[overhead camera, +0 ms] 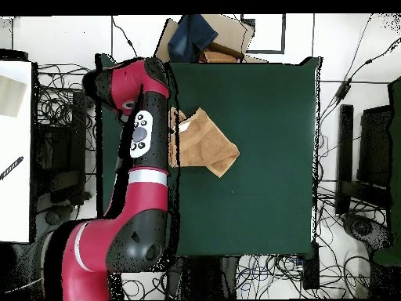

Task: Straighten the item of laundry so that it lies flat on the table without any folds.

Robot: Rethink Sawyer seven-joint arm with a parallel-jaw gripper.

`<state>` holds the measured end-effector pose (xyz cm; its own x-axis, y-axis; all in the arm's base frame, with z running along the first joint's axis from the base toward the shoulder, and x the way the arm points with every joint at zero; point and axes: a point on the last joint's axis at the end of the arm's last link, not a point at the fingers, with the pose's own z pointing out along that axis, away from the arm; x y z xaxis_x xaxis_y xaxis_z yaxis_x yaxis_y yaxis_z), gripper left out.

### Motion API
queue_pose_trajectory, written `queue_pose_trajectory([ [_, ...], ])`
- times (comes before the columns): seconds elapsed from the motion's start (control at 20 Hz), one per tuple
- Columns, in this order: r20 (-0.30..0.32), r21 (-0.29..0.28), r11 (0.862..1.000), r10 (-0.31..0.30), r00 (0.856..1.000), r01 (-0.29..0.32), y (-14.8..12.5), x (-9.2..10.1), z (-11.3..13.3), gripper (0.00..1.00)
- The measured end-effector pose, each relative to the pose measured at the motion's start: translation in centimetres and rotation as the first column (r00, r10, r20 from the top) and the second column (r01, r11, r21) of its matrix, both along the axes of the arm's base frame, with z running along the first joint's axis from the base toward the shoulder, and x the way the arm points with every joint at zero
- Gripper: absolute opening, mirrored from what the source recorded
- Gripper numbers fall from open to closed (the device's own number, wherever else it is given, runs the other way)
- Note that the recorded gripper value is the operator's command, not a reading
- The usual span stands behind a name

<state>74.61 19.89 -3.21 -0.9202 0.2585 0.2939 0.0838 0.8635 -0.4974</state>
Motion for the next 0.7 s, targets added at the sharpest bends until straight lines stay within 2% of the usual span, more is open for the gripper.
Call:
queue_pose_trajectory([
  [0.7,0.002,0.000,1.000,0.000,1.000,0.000,0.04,0.07,0.22,1.00],
])
